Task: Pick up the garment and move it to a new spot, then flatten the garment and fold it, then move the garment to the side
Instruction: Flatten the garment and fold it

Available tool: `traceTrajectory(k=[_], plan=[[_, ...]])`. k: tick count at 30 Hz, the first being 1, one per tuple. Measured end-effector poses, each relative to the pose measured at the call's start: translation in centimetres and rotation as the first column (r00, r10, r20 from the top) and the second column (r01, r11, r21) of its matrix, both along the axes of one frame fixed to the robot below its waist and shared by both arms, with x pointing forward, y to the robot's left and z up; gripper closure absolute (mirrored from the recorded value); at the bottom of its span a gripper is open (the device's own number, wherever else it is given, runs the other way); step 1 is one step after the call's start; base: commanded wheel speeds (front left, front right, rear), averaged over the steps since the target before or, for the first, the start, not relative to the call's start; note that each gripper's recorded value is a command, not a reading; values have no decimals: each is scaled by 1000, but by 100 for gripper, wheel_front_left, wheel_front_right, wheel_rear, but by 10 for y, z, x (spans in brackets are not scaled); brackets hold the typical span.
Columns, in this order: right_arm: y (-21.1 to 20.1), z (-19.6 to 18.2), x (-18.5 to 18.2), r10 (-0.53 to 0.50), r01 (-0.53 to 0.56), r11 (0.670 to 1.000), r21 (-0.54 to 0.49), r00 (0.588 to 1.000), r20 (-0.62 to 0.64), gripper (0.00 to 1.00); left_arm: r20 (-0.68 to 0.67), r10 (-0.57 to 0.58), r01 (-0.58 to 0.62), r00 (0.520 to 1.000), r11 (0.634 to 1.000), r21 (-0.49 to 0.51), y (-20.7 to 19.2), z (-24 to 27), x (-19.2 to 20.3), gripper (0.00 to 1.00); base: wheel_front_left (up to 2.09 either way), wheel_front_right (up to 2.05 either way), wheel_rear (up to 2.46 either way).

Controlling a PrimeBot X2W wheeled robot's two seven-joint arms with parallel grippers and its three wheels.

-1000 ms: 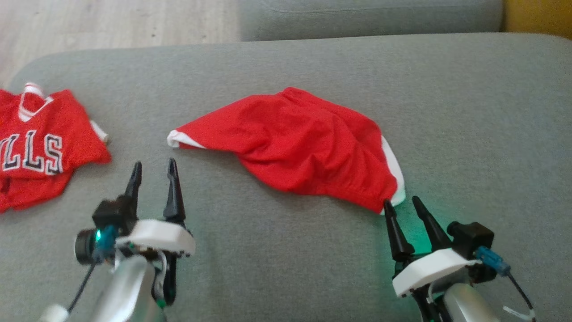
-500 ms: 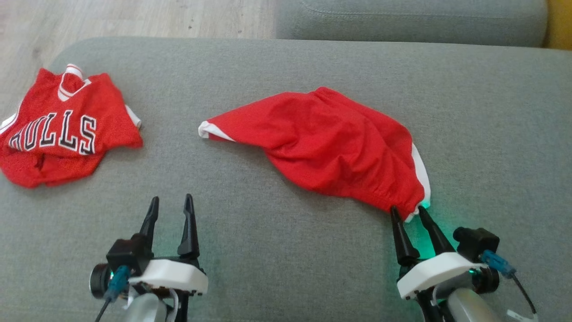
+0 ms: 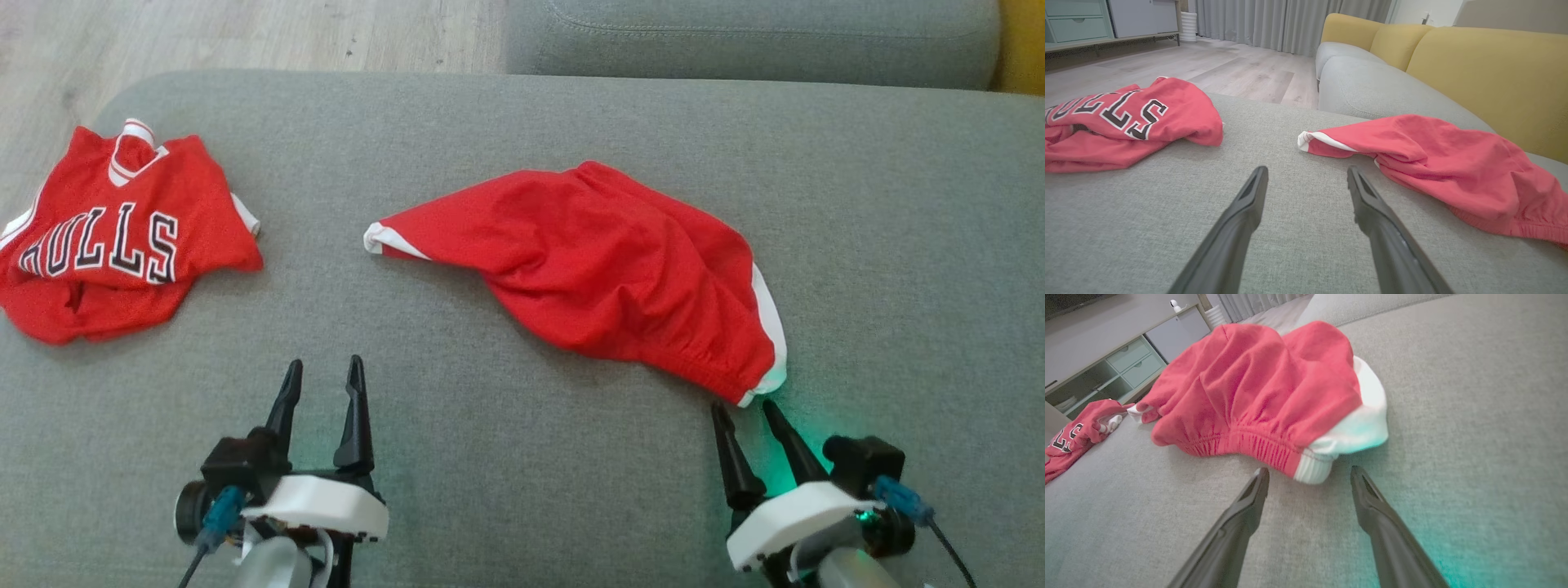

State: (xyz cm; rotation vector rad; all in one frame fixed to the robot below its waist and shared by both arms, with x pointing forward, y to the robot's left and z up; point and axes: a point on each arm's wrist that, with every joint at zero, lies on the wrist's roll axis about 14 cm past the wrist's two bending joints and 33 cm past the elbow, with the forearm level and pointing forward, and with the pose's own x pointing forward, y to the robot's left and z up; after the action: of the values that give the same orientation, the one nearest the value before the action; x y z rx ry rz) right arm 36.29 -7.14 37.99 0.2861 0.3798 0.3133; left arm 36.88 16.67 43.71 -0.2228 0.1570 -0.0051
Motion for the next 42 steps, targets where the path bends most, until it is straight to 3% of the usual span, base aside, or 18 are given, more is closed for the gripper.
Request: traceTrajectory(k=[11,13,14,15,16,21,26,29,35,42], plan=[[5,3,11,-1,1,1000,24,1000,6,0,-15,26,-26,1000,1000,-11,6,-4,-3,0,0,0,0],[6,5,15,0,0,1000,25,1000,14,24,-18,31,-32,999,999,-10,8,-5,-4,0,0,0,0],[7,6,17,1,-2,1000,26,1000,18,24,-20,34,-34,999,999,-10,9,-6,-4,0,0,0,0],[7,7,19,-1,0,1000,29,1000,22,65,-21,36,-36,999,999,-10,9,-6,-4,0,0,0,0],[6,9,20,-6,5,999,32,1000,27,100,-22,39,-39,999,999,-9,10,-6,-5,0,0,0,0],[-5,22,31,-55,52,997,51,996,69,100,-27,45,-46,999,999,-15,11,-8,-6,0,0,0,0],[-41,65,57,-184,168,981,91,962,200,100,-46,41,-42,998,999,-27,7,-14,-15,0,0,0,0],[-59,119,85,-238,209,971,118,906,350,100,-36,30,-31,999,999,-30,3,-11,-15,0,0,0,0],[-89,247,120,-294,216,956,200,731,616,100,-23,10,-11,1000,998,-54,-6,-7,-22,0,0,0,0],[-110,310,124,-384,230,923,309,612,691,100,-28,-2,1,1000,998,-56,-10,-8,-29,0,0,0,0]])
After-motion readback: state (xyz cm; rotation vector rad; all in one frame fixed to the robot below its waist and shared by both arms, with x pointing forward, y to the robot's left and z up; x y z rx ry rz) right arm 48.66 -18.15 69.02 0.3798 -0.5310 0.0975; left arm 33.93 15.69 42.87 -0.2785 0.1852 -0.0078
